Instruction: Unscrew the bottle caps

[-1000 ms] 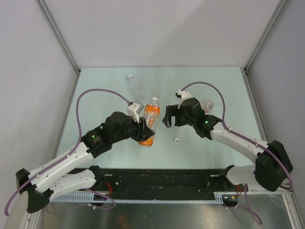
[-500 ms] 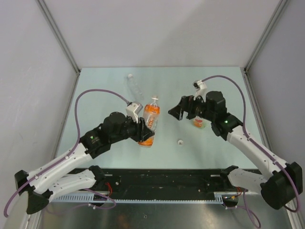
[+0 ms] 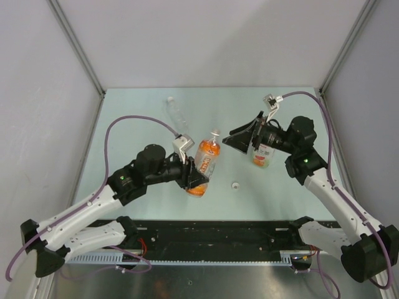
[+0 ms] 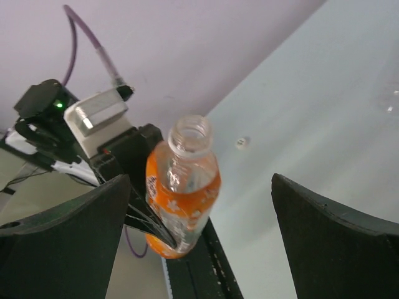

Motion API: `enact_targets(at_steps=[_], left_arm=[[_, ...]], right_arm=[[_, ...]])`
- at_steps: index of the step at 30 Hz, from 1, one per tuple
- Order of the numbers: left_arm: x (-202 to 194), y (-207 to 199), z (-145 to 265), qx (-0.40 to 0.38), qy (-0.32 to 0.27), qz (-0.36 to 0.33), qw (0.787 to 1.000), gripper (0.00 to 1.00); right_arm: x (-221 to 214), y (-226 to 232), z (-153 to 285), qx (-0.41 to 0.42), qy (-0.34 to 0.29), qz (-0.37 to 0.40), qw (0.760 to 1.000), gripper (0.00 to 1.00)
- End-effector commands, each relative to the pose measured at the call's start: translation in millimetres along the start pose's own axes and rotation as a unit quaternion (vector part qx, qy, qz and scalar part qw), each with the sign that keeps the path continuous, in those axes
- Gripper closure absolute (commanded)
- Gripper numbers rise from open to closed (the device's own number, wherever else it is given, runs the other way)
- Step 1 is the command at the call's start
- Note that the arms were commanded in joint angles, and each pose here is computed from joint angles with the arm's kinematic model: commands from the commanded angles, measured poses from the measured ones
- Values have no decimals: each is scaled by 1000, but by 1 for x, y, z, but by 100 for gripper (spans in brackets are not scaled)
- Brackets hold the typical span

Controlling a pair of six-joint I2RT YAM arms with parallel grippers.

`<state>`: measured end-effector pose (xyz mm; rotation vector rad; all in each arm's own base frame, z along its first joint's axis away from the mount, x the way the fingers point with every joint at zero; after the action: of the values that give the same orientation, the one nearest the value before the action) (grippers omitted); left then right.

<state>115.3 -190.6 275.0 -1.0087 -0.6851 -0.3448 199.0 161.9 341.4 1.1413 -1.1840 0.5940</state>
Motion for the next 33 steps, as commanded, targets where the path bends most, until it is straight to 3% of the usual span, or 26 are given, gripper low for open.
enact_targets(at_steps=[1, 8, 10, 15, 20, 22, 23, 24, 26, 27, 29, 33], left_arm=[[15, -24, -3, -63, -6, -41, 997, 100], [14, -31, -8, -67, -2, -51, 996, 100], [13, -31, -8, -66, -2, -51, 997, 100], [13, -31, -8, -66, -4, -52, 996, 100], [13, -30, -8, -61, -6, -53, 997, 100], [13, -29, -9, -59, -7, -52, 997, 100], [14, -29, -9, -56, -9, -50, 997, 94], [14, -28, -9, -51, -13, -49, 997, 78], [15, -27, -10, -38, -23, -43, 998, 32], [16, -26, -10, -32, -27, -40, 998, 16], [16, -24, -10, -25, -31, -37, 999, 4], [17, -25, -9, -23, -37, -37, 998, 1]], right_arm=[[17, 17, -10, 63, -28, 8, 998, 1], [14, 19, -23, 76, -33, -7, 997, 4], [15, 20, -24, 78, -38, -6, 996, 9], [19, 24, -23, 82, -49, -2, 995, 38], [18, 26, -23, 85, -47, 7, 995, 89], [17, 27, -23, 86, -43, 10, 995, 97], [16, 27, -23, 85, -43, 14, 995, 99], [15, 28, -24, 85, -42, 18, 995, 99], [15, 29, -24, 83, -42, 27, 995, 100], [14, 30, -24, 80, -42, 31, 995, 100], [13, 29, -23, 74, -41, 37, 996, 100], [10, 27, -23, 58, -35, 46, 997, 100]])
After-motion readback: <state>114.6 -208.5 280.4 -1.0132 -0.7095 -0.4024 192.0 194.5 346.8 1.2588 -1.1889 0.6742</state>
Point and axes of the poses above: each gripper's point midway between its finger pads, its own z axis back along the fingers, its own y axis along the line the jaws close on, x = y × z, the point moved 10 cm from there along z, back along the fingers, and after that the axes turned 15 degrees about z, right-handed, at the moved point
